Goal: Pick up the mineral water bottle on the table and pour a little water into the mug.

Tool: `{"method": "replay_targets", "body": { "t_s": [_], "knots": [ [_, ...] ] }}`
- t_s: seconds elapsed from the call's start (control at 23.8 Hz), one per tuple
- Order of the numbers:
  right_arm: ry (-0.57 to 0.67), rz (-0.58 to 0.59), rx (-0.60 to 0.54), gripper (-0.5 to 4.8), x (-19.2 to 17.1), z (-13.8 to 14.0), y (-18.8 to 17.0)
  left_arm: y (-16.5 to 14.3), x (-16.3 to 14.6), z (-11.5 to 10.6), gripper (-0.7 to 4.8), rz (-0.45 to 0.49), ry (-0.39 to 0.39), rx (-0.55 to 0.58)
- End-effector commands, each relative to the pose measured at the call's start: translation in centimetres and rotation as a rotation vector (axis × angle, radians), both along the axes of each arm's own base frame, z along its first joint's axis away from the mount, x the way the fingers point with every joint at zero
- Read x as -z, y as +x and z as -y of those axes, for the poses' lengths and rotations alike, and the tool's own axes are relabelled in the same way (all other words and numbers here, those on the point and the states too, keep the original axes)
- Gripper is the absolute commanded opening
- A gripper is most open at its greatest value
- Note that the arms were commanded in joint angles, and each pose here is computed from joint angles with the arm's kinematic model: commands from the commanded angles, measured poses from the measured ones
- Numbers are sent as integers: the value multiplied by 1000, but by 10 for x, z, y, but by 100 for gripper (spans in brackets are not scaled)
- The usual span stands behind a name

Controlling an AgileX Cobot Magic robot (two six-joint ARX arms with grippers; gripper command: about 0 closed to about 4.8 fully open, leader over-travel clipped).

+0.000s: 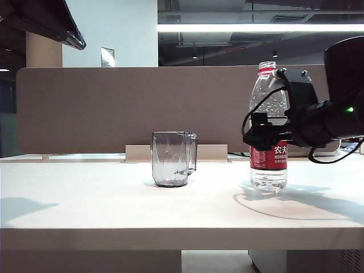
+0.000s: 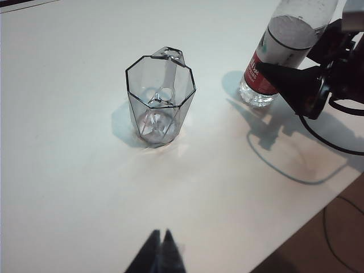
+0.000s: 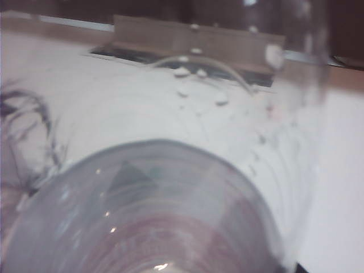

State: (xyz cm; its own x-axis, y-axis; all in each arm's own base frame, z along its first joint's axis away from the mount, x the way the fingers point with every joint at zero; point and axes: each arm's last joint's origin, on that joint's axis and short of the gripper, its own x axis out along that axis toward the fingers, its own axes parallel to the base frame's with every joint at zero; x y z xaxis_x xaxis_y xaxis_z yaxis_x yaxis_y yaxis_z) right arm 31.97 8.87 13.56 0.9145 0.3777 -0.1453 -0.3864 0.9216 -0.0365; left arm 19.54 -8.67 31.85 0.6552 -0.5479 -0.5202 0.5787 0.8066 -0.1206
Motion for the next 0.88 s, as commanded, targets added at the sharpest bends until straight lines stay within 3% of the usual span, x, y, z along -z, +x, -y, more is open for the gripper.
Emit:
{"method": "replay_targets", "body": {
  "t_s": [0.04, 0.29, 0.42, 0.55, 0.71, 0.88],
  "knots": [
    [12, 37, 2, 479, -6, -2, 5, 1, -3, 0, -4, 27, -6, 0],
    [21, 71, 3, 479, -11, -2, 8, 1, -3, 0, -4, 33, -8, 1],
    [21, 72, 2, 390, -11, -2, 8, 1, -3, 0, -4, 42, 3, 9],
    [18, 73, 2, 383, -11, -2, 8, 1, -3, 0, -4, 45, 7, 11],
    [14, 74, 1, 301, -11, -2, 8, 1, -3, 0, -4, 45, 7, 11],
    [-16, 88, -3, 300, -13, -3, 10, 1, -3, 0, -4, 45, 7, 11]
  ]
}}
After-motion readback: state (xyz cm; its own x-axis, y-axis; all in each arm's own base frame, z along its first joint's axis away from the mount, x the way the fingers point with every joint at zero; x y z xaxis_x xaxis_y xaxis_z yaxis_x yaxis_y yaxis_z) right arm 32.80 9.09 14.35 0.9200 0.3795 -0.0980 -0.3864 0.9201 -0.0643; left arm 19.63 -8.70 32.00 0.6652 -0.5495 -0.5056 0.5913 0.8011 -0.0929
